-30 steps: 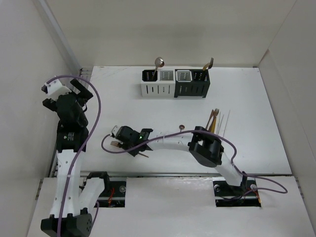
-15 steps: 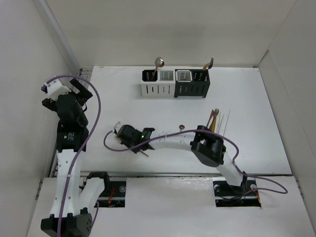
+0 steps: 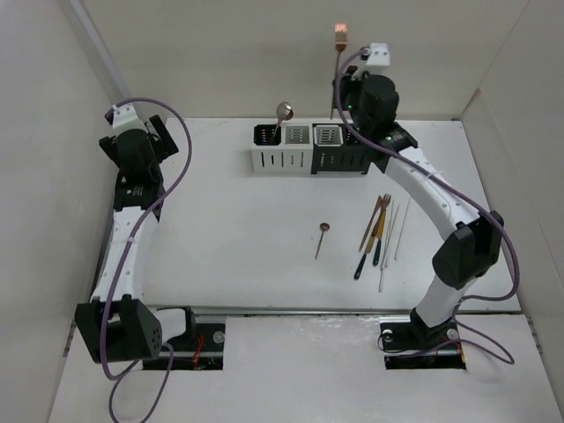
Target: Sort the eating utensils into containers
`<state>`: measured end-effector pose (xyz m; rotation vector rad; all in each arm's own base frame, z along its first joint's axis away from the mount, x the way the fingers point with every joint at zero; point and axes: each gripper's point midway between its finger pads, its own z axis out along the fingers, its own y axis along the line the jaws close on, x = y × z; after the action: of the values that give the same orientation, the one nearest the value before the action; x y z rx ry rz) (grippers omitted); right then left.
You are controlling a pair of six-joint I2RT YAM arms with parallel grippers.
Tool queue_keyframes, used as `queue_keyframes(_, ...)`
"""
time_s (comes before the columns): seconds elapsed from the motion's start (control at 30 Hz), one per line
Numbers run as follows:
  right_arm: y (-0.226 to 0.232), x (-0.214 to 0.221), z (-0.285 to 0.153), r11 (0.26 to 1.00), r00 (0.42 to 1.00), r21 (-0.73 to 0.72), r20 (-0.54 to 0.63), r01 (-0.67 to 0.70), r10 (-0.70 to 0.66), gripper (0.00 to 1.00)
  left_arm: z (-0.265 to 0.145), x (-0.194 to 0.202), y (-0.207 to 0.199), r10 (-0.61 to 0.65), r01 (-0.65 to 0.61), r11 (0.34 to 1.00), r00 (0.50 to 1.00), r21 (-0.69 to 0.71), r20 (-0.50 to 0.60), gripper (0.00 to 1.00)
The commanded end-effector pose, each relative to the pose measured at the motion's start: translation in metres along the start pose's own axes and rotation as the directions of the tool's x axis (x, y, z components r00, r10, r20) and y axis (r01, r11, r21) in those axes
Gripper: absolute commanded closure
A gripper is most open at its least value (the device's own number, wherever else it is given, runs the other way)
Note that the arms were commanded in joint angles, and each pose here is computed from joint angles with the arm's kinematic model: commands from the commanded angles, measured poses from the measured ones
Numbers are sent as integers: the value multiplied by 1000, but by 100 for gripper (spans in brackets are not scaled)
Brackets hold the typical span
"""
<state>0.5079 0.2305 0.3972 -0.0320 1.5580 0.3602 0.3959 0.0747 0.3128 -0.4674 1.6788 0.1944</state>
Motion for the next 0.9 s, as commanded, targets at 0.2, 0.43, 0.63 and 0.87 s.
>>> queue_keyframes(0.2,-134,19,54,919,977,379,212,-106,25,100,20,-27,-58,32,-45,985,996,166,79,13)
queue_keyframes(0.43,-172,69,72,891,990,449,142,-71,7,100,31,-15,-64,55,-59,984,998,167,30,13)
queue_keyframes(0.63,-182,116,67,882,998,469,54,-41,18,100,31,-4,-70,63,-64,979,998,191,13,13)
queue_keyframes(0.87,-173,158,59,884,997,467,-62,-10,44,78,-6,69,-157,346,-249,793,935,557,-74,14)
